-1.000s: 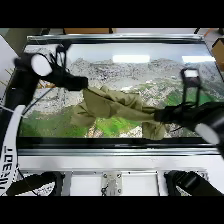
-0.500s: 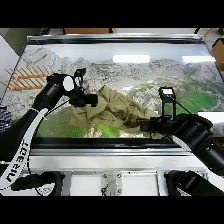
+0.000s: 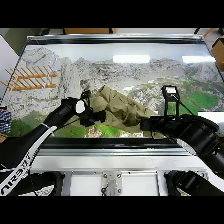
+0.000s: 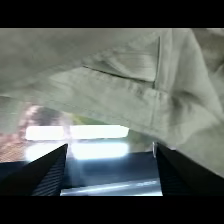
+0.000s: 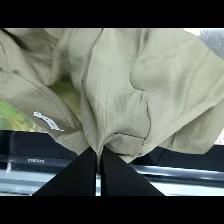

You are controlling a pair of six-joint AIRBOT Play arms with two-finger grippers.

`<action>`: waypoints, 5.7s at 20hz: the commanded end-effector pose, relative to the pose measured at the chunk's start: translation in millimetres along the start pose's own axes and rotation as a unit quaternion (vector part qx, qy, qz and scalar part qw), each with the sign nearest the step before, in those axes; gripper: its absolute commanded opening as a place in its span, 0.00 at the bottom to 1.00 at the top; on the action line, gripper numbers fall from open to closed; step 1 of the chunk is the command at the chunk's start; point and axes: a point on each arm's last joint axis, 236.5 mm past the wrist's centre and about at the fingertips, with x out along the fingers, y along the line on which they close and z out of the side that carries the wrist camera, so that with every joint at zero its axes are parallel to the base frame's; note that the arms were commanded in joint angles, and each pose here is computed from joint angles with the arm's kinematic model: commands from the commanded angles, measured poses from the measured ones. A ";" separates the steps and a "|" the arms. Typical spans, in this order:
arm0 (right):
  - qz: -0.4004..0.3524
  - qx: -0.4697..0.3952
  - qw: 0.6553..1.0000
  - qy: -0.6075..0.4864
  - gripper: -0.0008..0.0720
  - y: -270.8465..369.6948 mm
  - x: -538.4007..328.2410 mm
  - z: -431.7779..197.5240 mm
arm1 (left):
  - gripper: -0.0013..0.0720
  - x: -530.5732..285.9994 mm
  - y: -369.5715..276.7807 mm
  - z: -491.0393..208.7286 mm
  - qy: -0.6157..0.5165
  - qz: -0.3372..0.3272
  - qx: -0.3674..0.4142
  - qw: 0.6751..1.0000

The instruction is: Fold the clothes and pants, and hang the long-sleeved shirts on hangers.

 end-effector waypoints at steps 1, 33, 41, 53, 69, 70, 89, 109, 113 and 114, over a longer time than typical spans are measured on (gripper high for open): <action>0.017 0.002 1.000 -0.019 0.03 5.8 -4.7 7.3 | 0.80 21.9 -26.6 4.1 -0.006 -0.101 -0.143 0.985; 0.196 -0.013 0.905 -0.378 0.03 23.5 -327.3 172.0 | 0.03 -522.3 -192.6 -73.7 -0.418 -0.354 0.352 0.759; 0.113 0.002 0.949 -0.294 0.03 18.2 -248.5 186.6 | 0.03 -455.7 -179.8 33.1 -0.442 -0.178 0.329 0.815; -0.100 -0.063 0.993 0.021 0.03 -71.8 -31.5 72.2 | 0.03 -193.5 -65.7 24.7 -0.113 -0.034 0.282 0.952; -0.081 -0.050 0.989 0.117 0.86 -92.5 56.8 -49.7 | 0.03 -8.4 -29.2 -97.7 0.027 -0.007 0.299 0.954; -0.060 -0.040 0.991 0.117 0.85 -81.1 53.5 -52.8 | 0.03 -10.1 -31.9 -96.5 0.025 -0.010 0.300 0.954; -0.276 -0.065 0.925 0.254 0.79 -52.6 120.5 -141.2 | 0.03 -13.0 -26.6 -101.8 0.023 -0.014 0.297 0.954; -0.327 -0.102 0.894 0.290 0.64 -75.1 103.4 -147.1 | 0.03 -112.1 -55.7 -136.5 -0.035 -0.105 0.345 0.932; -0.331 -0.102 0.891 0.293 0.64 -76.3 101.6 -147.7 | 0.03 -120.1 -50.6 -137.7 -0.035 -0.105 0.344 0.932; -0.330 -0.102 0.891 0.293 0.64 -76.2 101.7 -147.9 | 0.03 -118.1 -48.9 -139.1 -0.029 -0.101 0.343 0.933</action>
